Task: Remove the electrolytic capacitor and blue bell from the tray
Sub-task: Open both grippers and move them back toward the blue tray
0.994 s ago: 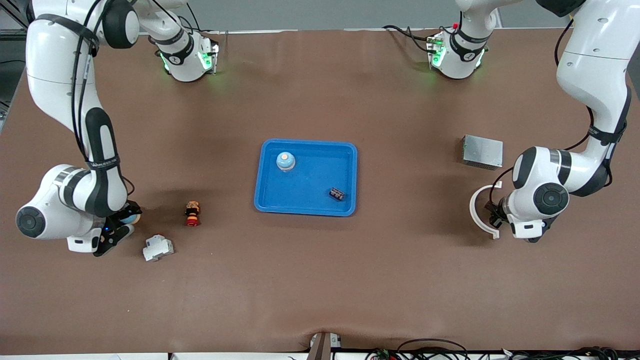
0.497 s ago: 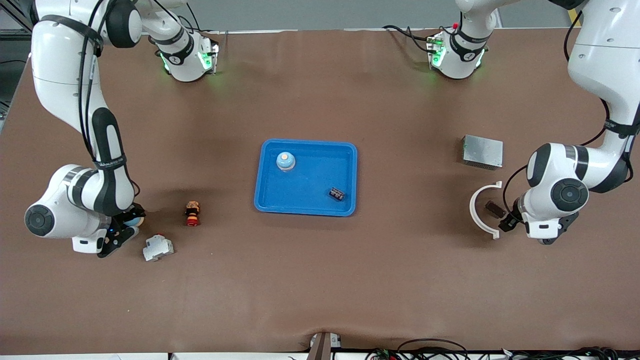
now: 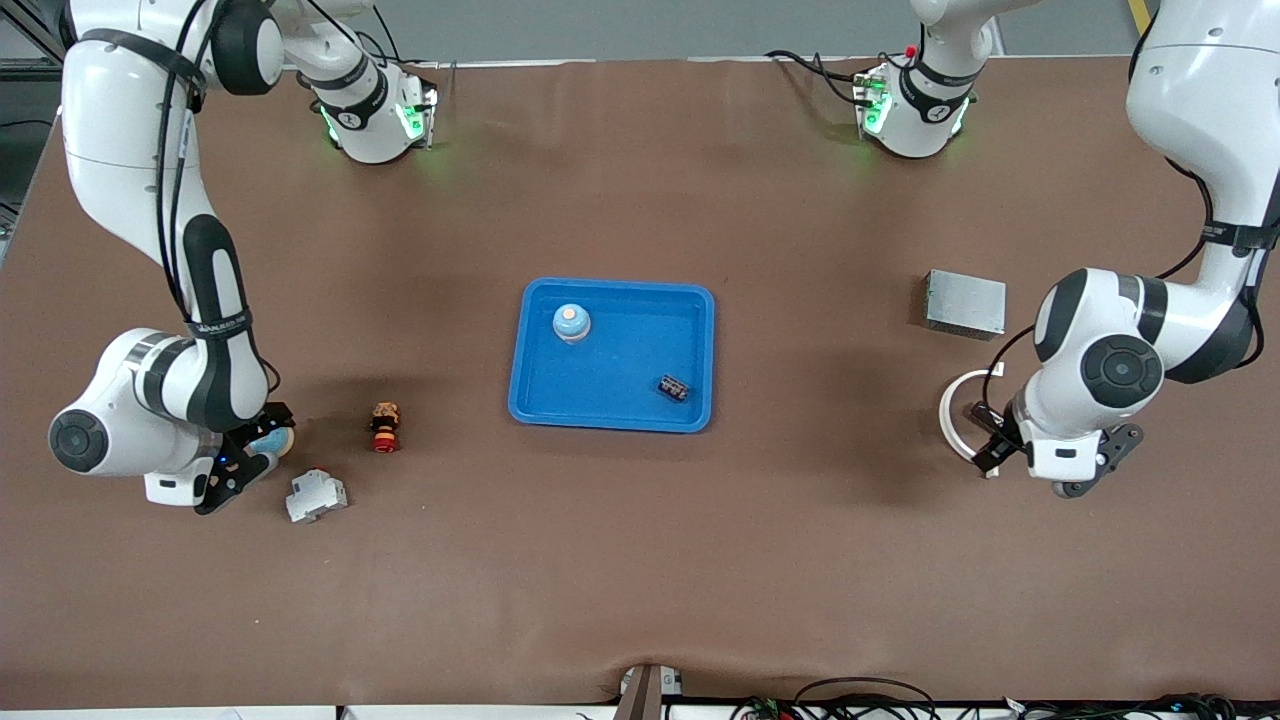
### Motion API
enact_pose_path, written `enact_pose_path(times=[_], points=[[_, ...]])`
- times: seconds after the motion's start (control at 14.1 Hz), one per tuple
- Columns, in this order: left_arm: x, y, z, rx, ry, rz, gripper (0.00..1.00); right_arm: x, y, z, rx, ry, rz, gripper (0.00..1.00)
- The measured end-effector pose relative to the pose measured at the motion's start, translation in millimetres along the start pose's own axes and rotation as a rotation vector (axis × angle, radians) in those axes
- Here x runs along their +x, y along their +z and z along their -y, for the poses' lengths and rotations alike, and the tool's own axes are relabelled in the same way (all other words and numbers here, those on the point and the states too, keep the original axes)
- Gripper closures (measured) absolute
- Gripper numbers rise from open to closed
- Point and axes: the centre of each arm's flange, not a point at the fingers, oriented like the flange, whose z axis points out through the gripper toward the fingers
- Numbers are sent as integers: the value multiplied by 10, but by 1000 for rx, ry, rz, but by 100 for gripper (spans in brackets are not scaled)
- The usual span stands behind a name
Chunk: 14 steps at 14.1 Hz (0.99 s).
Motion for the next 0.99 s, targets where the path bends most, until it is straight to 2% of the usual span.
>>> enact_pose_path(times=[0.21, 0.36, 0.5, 0.71, 0.85, 0.99], points=[[-368, -281, -381, -34, 5, 12, 0, 16, -395, 257, 70, 74, 23, 0], [-656, -438, -621, -64, -15, 21, 0, 124, -850, 710, 122, 204, 63, 0], [-945, -575, -839, -89, -72, 30, 0, 316, -1320, 1356, 136, 346, 100, 0], [-1398, -673, -1198, -109, -149, 42, 0, 631, -1804, 2373, 101, 538, 112, 0], [-1751, -636, -1439, -109, -188, 62, 0, 894, -1910, 3138, 57, 671, 107, 0], [-2093, -574, -1642, -113, -223, 83, 0, 1155, -1854, 3859, 13, 771, 71, 0]])
